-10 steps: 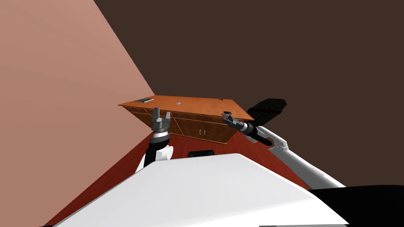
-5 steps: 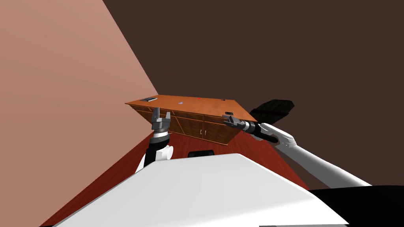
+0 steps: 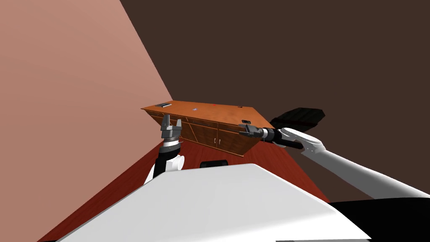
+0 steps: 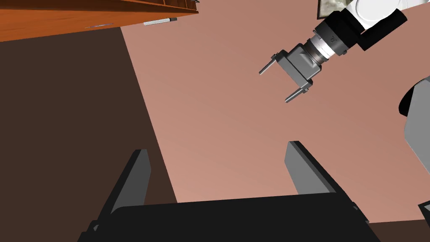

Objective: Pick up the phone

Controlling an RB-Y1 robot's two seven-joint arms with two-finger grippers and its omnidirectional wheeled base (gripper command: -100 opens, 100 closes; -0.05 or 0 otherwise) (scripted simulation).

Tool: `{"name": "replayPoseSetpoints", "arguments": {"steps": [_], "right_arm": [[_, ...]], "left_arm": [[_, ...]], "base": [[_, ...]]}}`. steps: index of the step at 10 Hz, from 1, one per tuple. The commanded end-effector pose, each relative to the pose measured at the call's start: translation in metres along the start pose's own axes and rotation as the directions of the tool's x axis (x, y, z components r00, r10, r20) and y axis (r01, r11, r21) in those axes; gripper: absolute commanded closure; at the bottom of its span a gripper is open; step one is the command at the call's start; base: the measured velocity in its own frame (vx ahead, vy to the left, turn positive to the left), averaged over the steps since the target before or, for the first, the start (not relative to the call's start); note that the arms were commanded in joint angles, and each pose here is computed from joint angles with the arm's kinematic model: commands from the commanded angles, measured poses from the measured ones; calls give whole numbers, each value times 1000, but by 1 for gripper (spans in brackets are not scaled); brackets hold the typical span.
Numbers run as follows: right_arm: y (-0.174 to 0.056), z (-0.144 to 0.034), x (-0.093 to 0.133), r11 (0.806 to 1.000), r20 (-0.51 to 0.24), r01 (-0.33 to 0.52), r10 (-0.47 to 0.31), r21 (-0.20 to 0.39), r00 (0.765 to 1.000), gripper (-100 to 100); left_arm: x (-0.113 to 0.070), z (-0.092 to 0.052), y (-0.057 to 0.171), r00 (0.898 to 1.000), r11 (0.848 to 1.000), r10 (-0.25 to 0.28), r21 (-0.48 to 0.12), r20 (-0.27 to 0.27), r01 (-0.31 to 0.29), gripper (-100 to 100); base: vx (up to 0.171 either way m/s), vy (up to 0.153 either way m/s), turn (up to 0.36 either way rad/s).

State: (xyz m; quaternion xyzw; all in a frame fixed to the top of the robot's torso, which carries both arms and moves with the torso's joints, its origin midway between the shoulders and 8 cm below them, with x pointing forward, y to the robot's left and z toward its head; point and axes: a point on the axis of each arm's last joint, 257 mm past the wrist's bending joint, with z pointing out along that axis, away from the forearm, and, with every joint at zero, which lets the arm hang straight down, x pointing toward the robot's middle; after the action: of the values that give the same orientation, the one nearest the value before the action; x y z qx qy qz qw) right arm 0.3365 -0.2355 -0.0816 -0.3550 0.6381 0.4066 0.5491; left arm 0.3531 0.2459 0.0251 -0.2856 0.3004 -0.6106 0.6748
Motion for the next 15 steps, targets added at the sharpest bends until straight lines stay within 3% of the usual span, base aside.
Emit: {"name": "replayPoseSetpoints", "arguments": {"steps": [1, 4, 7, 9, 15], "right_arm": [[-5, -7, 5, 1000, -59, 16, -16, -1, 998, -100], [-13, -19, 15, 999, -156, 40, -39, 1, 987, -100], [-29, -43, 32, 998, -290, 61, -53, 18, 956, -100], [-30, -46, 30, 997, -325, 75, -68, 10, 943, -100], [-56, -91, 46, 993, -541, 113, -77, 34, 837, -100]], "left_arm": [[0, 0, 0, 1000, 1000, 0, 0, 0, 0, 0], [0, 0, 0, 1000, 1000, 0, 0, 0, 0, 0], [0, 0, 0, 1000, 1000, 0, 0, 0, 0, 0], [0, 0, 0, 1000, 1000, 0, 0, 0, 0, 0], [0, 0, 0, 1000, 1000, 0, 0, 0, 0, 0]], "base": [[2, -29, 89], [6, -17, 77], [12, -34, 148], [9, -23, 40], [16, -37, 127]]}}
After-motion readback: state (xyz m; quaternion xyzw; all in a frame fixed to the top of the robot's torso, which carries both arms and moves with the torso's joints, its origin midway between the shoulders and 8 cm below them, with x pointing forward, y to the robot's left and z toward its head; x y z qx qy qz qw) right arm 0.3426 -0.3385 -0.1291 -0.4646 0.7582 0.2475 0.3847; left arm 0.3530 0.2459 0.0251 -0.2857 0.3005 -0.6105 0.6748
